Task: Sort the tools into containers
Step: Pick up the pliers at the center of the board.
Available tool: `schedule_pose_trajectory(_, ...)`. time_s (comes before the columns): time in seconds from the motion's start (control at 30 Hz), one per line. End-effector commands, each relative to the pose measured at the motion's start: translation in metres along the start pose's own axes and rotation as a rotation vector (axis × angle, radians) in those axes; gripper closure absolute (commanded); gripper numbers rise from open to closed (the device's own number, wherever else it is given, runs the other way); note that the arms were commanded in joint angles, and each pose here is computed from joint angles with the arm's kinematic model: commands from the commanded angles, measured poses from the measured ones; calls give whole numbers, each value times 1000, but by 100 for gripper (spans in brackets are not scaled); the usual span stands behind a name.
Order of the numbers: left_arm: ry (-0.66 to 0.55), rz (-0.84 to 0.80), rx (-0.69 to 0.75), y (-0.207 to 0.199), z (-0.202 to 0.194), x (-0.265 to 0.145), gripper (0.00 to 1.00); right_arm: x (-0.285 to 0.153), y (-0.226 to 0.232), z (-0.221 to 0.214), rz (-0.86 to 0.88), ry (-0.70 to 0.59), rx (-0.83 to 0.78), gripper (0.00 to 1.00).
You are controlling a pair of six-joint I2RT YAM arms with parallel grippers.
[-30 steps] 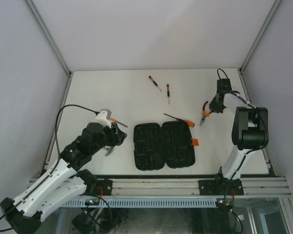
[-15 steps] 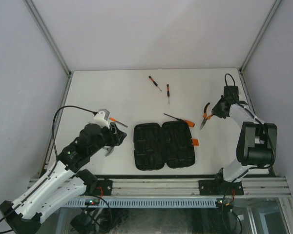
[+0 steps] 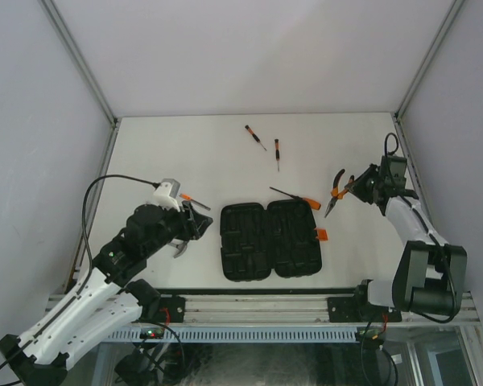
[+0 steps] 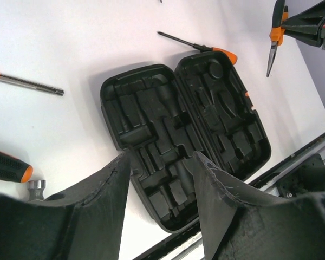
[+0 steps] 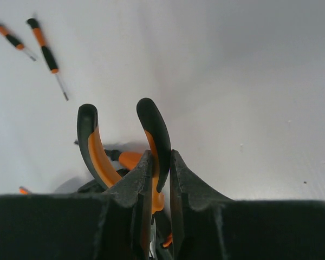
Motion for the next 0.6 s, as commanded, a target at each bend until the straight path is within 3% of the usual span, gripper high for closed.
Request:
schedule_pose_trajectory(0.0,-81,-86,-14,-20,24,-6,45,-26,37,16,183,-88,-20,100)
schedule_pose_trajectory(0.57,-85,-245,-19,-48,28,-3,45,-79,92,-43,468,-38,-65,100)
Point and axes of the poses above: each gripper's point midway between its finger pads, its own x axis out along the fingers, its own y axis along the line the jaws close on, z = x × y, the point moved 1 cm from there along -x, back along the fingers, and after that the axes turned 2 degrees about x, right-handed, at the moved point
